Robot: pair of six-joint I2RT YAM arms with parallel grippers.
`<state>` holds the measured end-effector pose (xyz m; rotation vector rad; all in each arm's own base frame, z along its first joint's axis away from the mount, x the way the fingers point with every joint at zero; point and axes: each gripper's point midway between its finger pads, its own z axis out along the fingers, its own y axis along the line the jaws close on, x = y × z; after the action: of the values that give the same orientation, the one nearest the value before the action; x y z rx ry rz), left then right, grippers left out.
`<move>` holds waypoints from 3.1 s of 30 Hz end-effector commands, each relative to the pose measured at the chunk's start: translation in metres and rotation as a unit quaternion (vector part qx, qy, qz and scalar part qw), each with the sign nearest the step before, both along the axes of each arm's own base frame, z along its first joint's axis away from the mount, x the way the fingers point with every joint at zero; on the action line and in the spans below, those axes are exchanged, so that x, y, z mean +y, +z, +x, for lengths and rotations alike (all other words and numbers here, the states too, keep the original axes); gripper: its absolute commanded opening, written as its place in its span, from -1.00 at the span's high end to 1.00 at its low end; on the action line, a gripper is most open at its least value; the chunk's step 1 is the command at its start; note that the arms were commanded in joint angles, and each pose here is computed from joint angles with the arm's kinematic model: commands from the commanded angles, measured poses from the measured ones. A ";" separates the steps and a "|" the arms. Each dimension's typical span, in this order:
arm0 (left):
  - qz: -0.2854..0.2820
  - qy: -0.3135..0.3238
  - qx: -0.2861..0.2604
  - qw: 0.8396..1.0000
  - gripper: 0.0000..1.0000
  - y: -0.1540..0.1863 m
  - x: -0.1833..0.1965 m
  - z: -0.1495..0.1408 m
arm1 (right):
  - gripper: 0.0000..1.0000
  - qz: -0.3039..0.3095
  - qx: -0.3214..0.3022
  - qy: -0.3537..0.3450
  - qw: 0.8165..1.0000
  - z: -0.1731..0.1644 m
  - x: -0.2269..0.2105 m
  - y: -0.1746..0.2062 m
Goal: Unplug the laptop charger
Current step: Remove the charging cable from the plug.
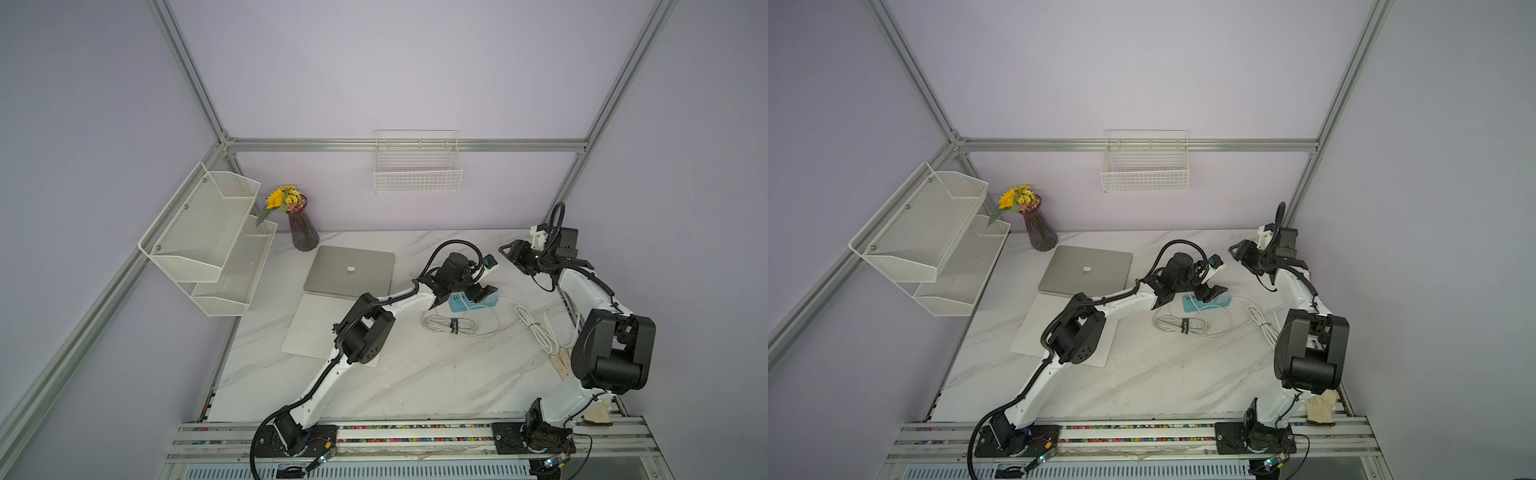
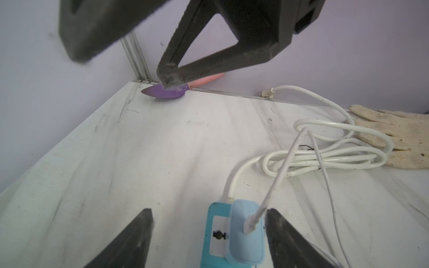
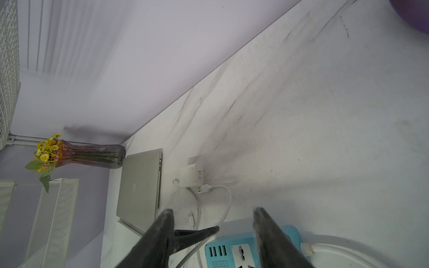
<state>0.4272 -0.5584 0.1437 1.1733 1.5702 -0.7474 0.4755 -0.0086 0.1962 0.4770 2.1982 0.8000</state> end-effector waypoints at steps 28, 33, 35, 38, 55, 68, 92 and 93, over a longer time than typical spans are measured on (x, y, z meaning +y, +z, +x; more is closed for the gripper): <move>-0.038 -0.048 0.022 0.998 -0.28 -0.025 -0.021 -0.019 | -0.09 0.045 0.018 0.025 0.999 0.004 0.013 -0.038; -0.032 -0.055 0.029 0.998 -0.16 -0.026 -0.023 -0.022 | -0.09 0.048 0.016 0.026 0.998 0.004 0.014 -0.036; -0.032 -0.057 0.030 0.997 -0.02 -0.026 -0.023 -0.024 | -0.08 0.050 0.015 0.028 0.998 0.004 0.015 -0.035; -0.024 -0.060 0.040 0.997 0.00 -0.028 -0.023 -0.026 | -0.08 0.050 0.018 0.030 0.998 0.003 0.016 -0.036; 0.003 -0.044 0.076 0.996 0.35 -0.055 -0.023 -0.035 | 0.04 0.036 0.051 0.027 0.998 -0.008 0.014 -0.047; 0.017 -0.038 0.070 0.997 0.63 -0.075 -0.008 -0.041 | -0.04 -0.133 0.182 0.031 0.974 -0.070 0.012 -0.066; 0.018 -0.042 0.080 0.996 1.00 -0.080 -0.009 -0.041 | 0.31 -0.181 0.241 0.095 0.949 -0.065 0.046 -0.109; 0.019 -0.042 0.080 0.996 1.00 -0.080 -0.009 -0.042 | 0.31 -0.182 0.241 0.096 0.949 -0.066 0.046 -0.109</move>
<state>0.3967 -0.5642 0.0664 1.2186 1.6257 -0.8833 0.4308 0.0125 0.0997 0.3652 2.6991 0.3331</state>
